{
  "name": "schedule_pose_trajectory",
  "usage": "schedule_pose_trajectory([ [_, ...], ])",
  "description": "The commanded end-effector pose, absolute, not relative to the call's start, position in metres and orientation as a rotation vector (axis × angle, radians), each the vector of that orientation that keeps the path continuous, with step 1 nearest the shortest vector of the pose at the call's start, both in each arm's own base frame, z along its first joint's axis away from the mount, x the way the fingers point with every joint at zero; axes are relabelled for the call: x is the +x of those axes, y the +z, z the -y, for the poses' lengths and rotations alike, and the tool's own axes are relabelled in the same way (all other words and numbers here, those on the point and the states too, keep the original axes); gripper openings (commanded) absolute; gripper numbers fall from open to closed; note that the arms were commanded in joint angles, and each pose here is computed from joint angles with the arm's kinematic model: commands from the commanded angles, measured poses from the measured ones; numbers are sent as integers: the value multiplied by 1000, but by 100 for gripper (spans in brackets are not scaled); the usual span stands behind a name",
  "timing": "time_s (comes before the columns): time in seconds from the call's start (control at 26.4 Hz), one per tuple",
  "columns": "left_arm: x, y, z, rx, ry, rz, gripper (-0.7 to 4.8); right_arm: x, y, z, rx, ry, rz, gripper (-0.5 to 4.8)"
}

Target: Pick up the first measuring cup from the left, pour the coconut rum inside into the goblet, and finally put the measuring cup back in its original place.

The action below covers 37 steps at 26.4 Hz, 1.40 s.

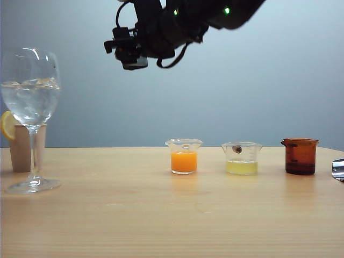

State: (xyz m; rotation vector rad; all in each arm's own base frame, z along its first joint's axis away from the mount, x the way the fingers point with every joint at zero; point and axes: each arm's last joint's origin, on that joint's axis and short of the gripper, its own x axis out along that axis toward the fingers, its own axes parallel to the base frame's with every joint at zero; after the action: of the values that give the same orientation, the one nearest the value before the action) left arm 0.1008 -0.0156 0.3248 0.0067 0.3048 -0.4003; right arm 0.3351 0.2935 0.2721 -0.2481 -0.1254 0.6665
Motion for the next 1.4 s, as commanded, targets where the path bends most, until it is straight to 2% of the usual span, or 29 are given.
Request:
schedule_pose_trajectory([
  [0.04, 100, 329, 15, 11, -398, -283, -5, 327, 266, -294, -170, 677, 122, -1],
  [0.49, 100, 329, 15, 11, -398, -283, -5, 286, 221, -311, -115, 681, 7, -1],
  [0.76, 100, 329, 15, 11, -398, -283, -5, 263, 197, -324, -140, 743, -39, -1],
  [1.4, 100, 329, 15, 11, -398, -284, -5, 268, 138, -337, -118, 672, -75, -1],
])
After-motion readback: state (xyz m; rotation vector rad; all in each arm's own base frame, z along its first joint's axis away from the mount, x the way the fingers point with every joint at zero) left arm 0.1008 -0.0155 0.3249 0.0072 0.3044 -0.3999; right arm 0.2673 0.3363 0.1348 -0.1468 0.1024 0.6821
